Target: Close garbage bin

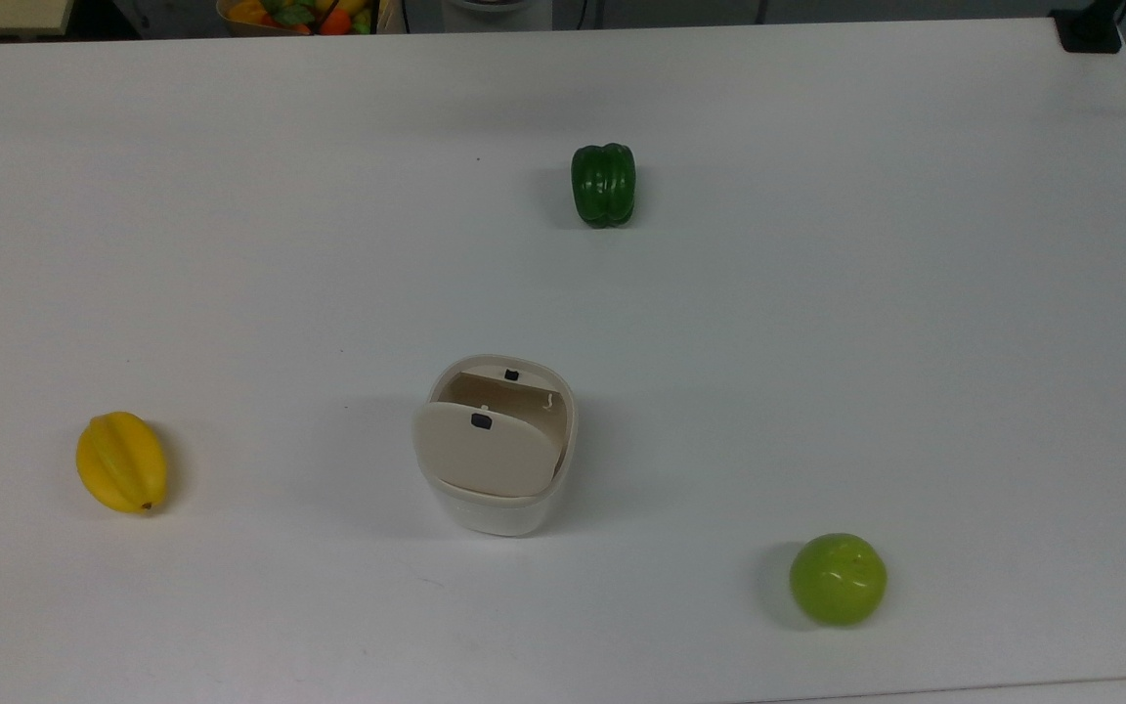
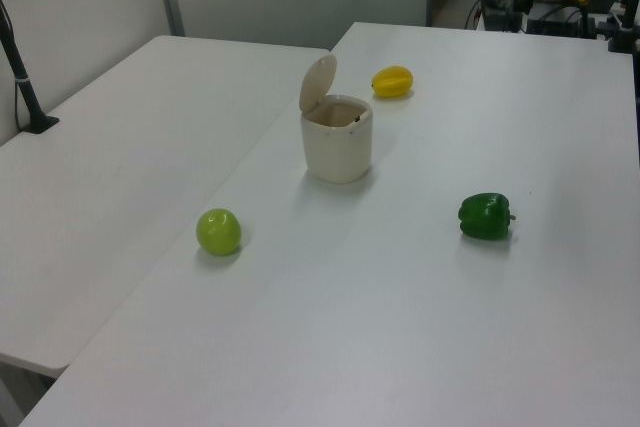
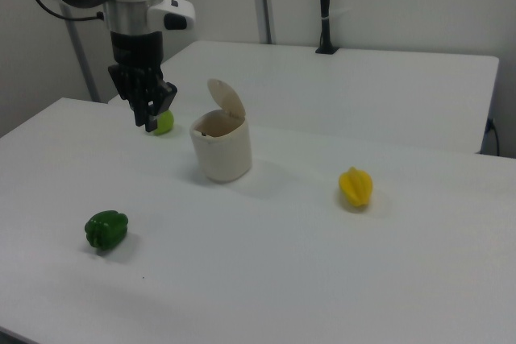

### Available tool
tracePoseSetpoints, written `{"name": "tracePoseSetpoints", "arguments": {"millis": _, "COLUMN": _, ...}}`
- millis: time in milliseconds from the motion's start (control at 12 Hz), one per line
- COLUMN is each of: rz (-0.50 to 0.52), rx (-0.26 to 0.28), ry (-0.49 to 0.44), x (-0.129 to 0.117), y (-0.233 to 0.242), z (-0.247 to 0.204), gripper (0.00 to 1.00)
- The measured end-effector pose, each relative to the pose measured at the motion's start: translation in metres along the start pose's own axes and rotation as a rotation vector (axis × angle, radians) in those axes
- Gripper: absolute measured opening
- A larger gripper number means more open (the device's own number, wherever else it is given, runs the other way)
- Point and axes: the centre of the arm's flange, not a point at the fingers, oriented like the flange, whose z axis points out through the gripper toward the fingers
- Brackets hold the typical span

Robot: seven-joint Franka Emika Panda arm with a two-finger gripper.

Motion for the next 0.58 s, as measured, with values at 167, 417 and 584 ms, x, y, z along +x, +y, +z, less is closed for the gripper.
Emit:
{"name": "tracePoseSetpoints", "arguments": {"millis": 167, "rz": -0.004, "rx": 0.007, "ry": -0.002, "x": 0.000, "y": -0.003, "z": 0.001, "gripper": 0.02}}
{"name": "tracePoseSetpoints", "arguments": {"millis": 417, "rz": -0.017, "rx": 0.008, "ry": -0.016, "x": 0.003, "y": -0.010, "z": 0.008, "gripper": 0.01}}
{"name": "tracePoseSetpoints", "arguments": {"millis": 584, "rz": -0.023, "rx": 0.016, "ry": 0.024, "x": 0.011, "y": -0.014, "z": 0.009, "gripper": 0.01}}
